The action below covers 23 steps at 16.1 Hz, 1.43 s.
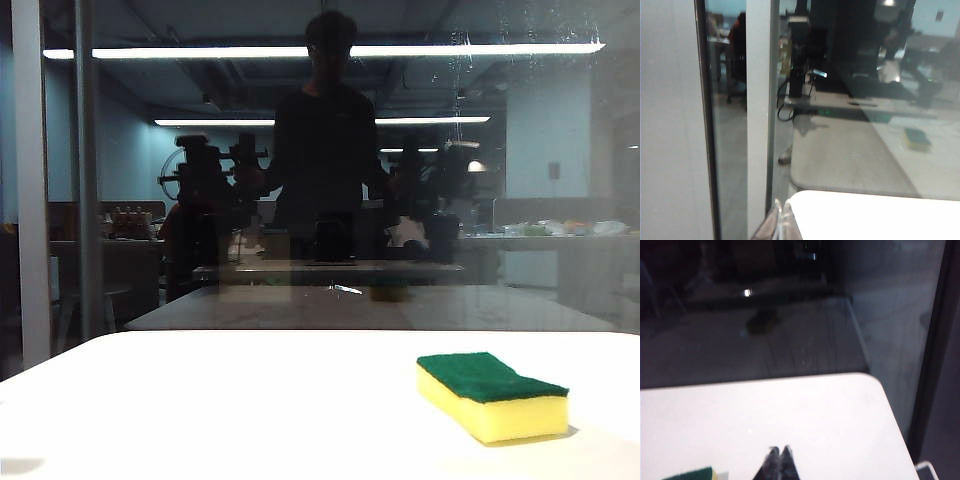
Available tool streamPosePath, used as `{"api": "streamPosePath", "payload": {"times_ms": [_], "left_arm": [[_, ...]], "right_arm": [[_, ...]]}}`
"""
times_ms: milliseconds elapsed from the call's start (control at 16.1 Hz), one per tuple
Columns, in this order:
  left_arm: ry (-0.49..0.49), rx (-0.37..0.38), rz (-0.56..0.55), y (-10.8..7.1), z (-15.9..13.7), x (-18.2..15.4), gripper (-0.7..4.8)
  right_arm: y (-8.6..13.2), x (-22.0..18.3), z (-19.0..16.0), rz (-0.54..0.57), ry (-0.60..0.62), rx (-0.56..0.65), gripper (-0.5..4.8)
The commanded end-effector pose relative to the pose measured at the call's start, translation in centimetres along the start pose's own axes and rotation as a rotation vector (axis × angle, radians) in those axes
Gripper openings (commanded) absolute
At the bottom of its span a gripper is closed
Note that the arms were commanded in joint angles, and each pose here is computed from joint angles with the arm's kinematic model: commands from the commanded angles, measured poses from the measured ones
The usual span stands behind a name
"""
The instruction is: Reach upward to find where there is water on the glass, pick up the sponge from the table, dry the water, and finally place the sponge back on the table.
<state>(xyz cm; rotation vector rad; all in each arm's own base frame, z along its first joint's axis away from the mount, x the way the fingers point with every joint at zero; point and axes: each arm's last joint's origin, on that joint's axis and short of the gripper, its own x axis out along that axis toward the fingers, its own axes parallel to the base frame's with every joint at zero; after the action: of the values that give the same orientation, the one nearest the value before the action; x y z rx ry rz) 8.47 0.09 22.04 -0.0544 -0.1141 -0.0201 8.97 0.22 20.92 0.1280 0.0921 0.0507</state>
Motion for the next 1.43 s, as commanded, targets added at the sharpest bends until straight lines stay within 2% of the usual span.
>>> {"api": "streamPosePath", "payload": {"times_ms": [62, 248, 496, 682, 1426], "left_arm": [[-0.033, -0.002, 0.000, 0.1, -1.1, 0.1, -0.06], [-0.022, -0.002, -0.005, 0.1, -1.7, 0.2, -0.06], [-0.077, 0.000, -0.008, 0.2, -3.0, 0.6, -0.06], [-0.028, -0.002, -0.006, 0.3, -4.2, 0.7, -0.06], [-0.026, -0.001, -0.006, 0.3, -4.2, 0.7, -0.05]], "right_arm": [[-0.2, 0.0, -1.6, 0.008, -0.053, 0.000, -0.06], [-0.3, 0.6, -3.3, 0.033, -0.019, -0.036, -0.06], [-0.4, 1.0, -4.2, 0.041, -0.025, -0.075, -0.06], [-0.5, 1.0, -4.3, 0.032, -0.032, -0.082, -0.06], [-0.7, 1.2, -5.1, 0.009, -0.013, -0.099, -0.05]]}}
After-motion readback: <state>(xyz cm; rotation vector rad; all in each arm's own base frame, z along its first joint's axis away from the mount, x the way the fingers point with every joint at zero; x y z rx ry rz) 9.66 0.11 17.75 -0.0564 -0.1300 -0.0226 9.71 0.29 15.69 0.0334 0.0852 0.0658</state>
